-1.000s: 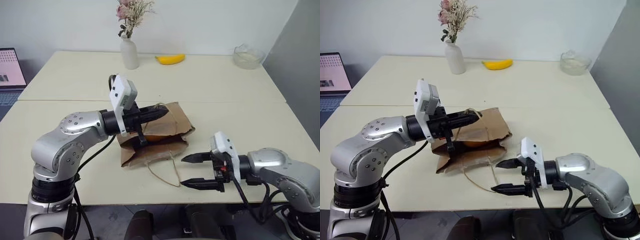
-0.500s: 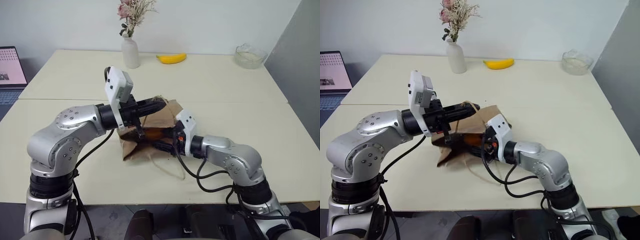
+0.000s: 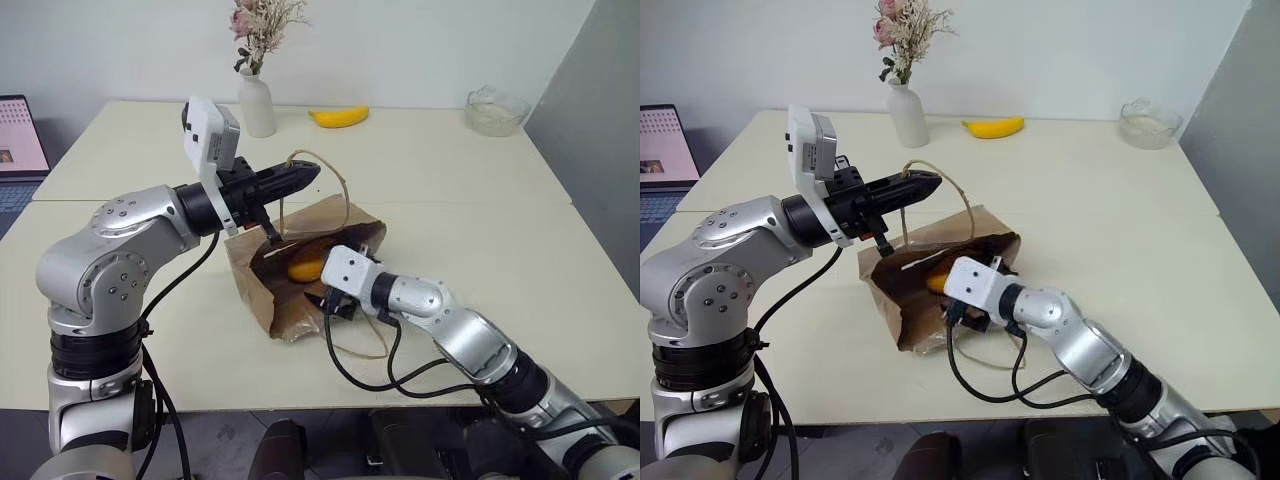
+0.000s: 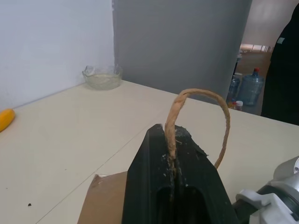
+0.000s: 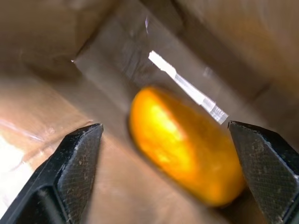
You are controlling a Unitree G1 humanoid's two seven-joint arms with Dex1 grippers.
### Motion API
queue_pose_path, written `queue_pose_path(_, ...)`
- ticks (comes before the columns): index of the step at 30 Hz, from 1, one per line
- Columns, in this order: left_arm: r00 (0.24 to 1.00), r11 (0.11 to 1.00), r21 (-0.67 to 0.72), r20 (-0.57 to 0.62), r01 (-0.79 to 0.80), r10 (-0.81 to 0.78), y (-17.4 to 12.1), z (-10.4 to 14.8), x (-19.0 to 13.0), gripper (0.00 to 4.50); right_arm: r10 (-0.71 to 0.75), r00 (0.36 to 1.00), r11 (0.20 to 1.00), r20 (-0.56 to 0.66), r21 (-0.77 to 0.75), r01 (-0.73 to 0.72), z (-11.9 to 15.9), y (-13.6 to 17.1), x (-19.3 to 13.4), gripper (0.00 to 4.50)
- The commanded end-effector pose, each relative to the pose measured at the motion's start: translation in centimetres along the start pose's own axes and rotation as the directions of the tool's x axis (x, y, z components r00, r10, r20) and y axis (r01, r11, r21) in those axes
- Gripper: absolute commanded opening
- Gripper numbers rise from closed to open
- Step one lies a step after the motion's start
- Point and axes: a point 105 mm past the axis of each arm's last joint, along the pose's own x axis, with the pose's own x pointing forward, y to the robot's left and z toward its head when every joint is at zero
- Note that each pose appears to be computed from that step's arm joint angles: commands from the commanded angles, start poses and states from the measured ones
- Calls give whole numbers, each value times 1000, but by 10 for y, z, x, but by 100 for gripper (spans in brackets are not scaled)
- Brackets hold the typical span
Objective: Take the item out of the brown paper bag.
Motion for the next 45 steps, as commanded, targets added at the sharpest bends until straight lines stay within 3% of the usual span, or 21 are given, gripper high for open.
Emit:
queue_pose_path(1, 999, 1000, 25, 31, 16, -17, -5, 9, 0, 0, 21, 1000, 994, -4, -106, -21, 3, -3, 7, 449)
queue_pose_path(7, 999, 999, 23, 33, 28, -28, -8, 9, 2, 0, 60, 987, 957, -149, -271, -99, -20, -12, 25, 449)
queue_pose_path(12, 999, 999, 23, 34, 27, -27, -7, 8, 2, 0, 62, 974, 948, -217, -292, -125, -36, -17, 37, 449)
queue_pose_path(14, 999, 999, 26, 32, 20, -21, -6, 8, 1, 0, 68, 974, 952, -216, -278, -128, -38, -18, 39, 411)
queue_pose_path(16, 1000, 999, 32, 26, 7, -8, -4, 7, 0, 0, 73, 978, 956, -194, -266, -124, -34, -19, 38, 355)
queue_pose_path(18, 1000, 999, 41, 18, -12, 12, -1, 6, -2, 0, 79, 983, 959, -168, -255, -120, -29, -21, 35, 332)
queue_pose_path(28, 990, 984, 115, -13, -135, 138, 22, -2, -4, 0, 272, 962, 961, 15, -56, -271, 10, -21, -9, 327)
queue_pose_path(33, 988, 981, 123, -19, -149, 152, 26, -5, -3, 0, 397, 898, 912, 192, 32, -410, 35, -23, -45, 322)
queue_pose_path(36, 988, 980, 124, -18, -153, 156, 27, -5, -3, 0, 395, 859, 877, 324, 145, -458, 50, -36, -70, 320)
queue_pose_path(41, 986, 978, 131, -31, -159, 165, 28, -9, -6, 0, 179, 906, 900, 384, 308, -308, 47, -85, -101, 319)
queue_pose_path(45, 985, 977, 139, -44, -162, 169, 30, -11, -8, 0, 17, 996, 962, 88, 269, -40, -13, -123, -121, 317)
